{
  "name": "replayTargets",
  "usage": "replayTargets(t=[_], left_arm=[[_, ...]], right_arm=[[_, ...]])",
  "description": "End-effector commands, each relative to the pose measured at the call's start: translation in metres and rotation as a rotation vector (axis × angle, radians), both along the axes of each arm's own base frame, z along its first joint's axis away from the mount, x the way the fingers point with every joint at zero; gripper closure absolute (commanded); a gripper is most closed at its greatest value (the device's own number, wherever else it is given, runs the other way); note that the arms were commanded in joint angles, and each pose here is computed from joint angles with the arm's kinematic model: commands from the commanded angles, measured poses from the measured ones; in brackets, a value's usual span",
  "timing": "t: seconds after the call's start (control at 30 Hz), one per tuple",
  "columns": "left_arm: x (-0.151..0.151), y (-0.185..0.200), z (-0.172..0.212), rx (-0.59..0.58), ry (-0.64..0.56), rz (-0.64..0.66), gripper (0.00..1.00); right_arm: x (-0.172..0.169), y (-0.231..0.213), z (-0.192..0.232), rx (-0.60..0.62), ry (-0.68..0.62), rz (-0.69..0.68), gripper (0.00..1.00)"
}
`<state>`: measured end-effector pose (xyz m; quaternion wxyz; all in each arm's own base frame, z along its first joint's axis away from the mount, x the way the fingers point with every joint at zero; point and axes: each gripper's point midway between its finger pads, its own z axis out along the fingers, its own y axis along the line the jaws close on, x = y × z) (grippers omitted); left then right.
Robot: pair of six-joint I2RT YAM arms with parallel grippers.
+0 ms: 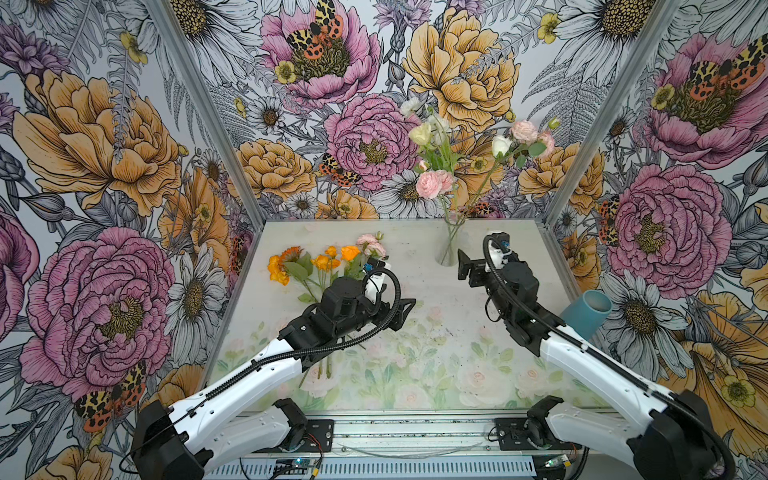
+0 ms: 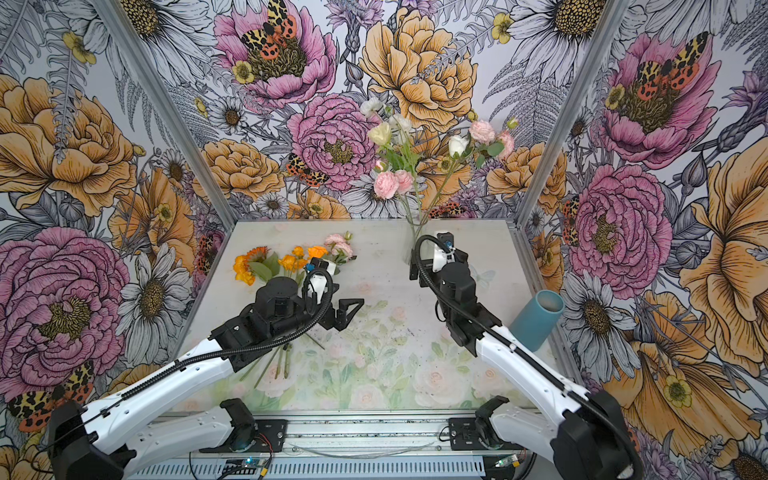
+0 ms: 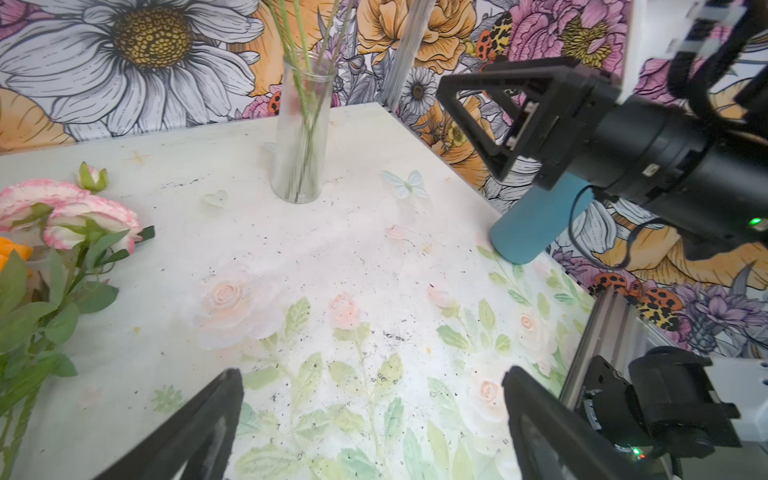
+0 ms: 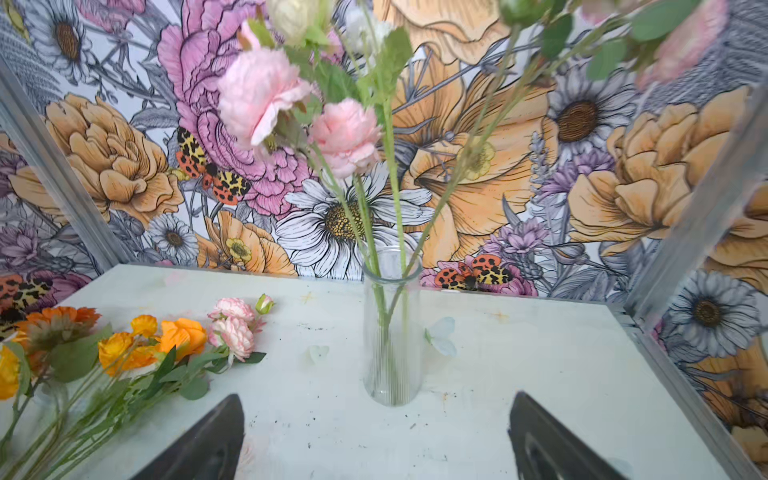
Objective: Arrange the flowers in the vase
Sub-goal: 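Withdraw the right gripper and reach it toward the teal vase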
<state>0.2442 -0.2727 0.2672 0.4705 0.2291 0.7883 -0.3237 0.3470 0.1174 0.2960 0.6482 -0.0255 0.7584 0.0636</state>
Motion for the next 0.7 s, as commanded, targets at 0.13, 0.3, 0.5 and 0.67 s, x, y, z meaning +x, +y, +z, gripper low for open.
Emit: replayTargets(t=[0.13, 0.3, 0.5, 0.67], left_arm=[[-0.045, -0.082, 0.028, -0.043, -0.072, -0.297, 0.01], [-0.061, -0.130, 0.032, -0.085, -0.086, -0.427, 0.01], [-0.066, -0.157, 0.024, -0.095, -0.067, -0.479, 0.02], [-0.066, -0.161, 0.026, -0.108, -0.069, -0.482, 0.01]], right_arm=[[-0.115, -0.116, -0.003, 0.003, 0.178, -0.361, 0.01], [-0.153, -0.159, 0.005, -0.003, 0.170, -0.532, 0.00], [-0.148, -0.177, -0.008, -0.115, 0.271, -0.645, 0.00], [-0.138, -0.184, -0.029, -0.103, 0.380, -0.686, 0.00]])
